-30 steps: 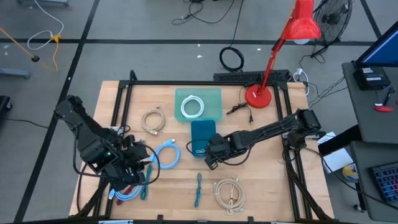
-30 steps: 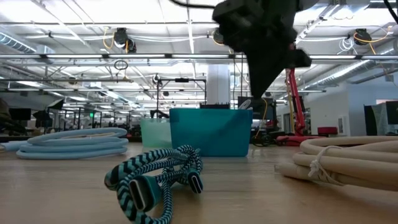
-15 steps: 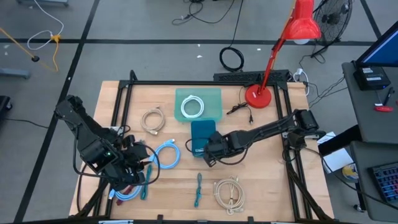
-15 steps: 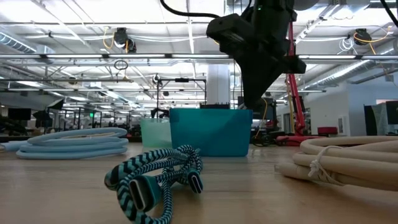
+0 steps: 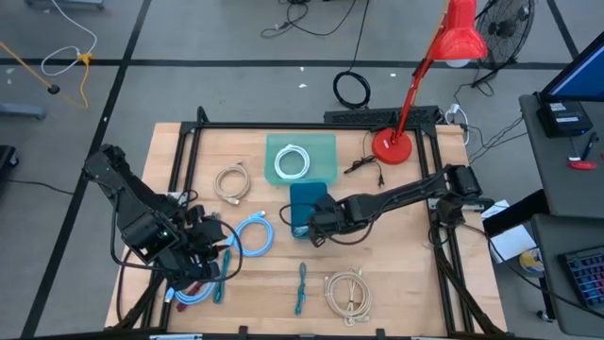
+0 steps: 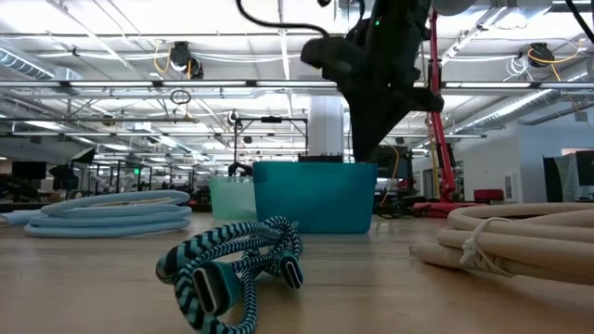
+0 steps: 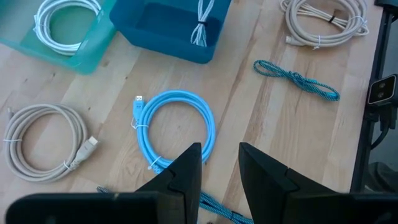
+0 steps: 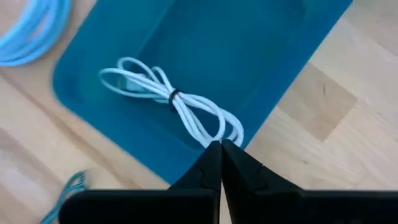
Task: Pick & Place USB Port
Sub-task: Put the white charger cable into the blue bin
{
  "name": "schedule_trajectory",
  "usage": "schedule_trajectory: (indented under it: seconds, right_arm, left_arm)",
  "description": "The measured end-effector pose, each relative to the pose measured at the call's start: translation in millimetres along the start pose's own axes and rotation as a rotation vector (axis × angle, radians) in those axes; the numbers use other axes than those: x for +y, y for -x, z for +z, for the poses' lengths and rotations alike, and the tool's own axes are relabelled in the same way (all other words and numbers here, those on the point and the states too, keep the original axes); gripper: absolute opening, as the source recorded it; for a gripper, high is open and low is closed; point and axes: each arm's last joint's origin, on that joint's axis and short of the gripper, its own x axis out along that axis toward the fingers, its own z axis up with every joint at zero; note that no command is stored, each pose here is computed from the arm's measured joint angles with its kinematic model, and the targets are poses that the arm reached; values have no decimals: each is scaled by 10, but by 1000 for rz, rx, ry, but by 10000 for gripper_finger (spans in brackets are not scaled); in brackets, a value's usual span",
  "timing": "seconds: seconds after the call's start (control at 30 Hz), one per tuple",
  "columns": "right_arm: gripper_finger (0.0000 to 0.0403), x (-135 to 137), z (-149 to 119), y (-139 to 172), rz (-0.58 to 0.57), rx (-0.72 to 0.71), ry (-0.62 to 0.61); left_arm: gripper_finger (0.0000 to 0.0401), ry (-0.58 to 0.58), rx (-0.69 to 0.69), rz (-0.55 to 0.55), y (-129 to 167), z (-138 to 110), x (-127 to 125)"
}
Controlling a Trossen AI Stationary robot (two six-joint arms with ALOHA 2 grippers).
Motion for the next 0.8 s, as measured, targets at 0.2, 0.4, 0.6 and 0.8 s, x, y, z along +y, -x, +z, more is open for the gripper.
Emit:
schedule_trajectory:
  seconds: [0.2,0.4,0.6,0.8]
  right_arm:
    - [0,29,-7,-246,-24,46,28]
    - [0,58,-40,-376,-40,52,19]
    - [0,55,22,-282,-23,-16,4]
    - [0,49,90,-293,0,-26,-7]
  left_arm:
    - [108,1,0,0,0,-1,0]
    - [108,2,3,-1,1,-2,-1]
    - [108,-4,8,9,0,-7,11]
    - [108,-13,13,19,0,-12,21]
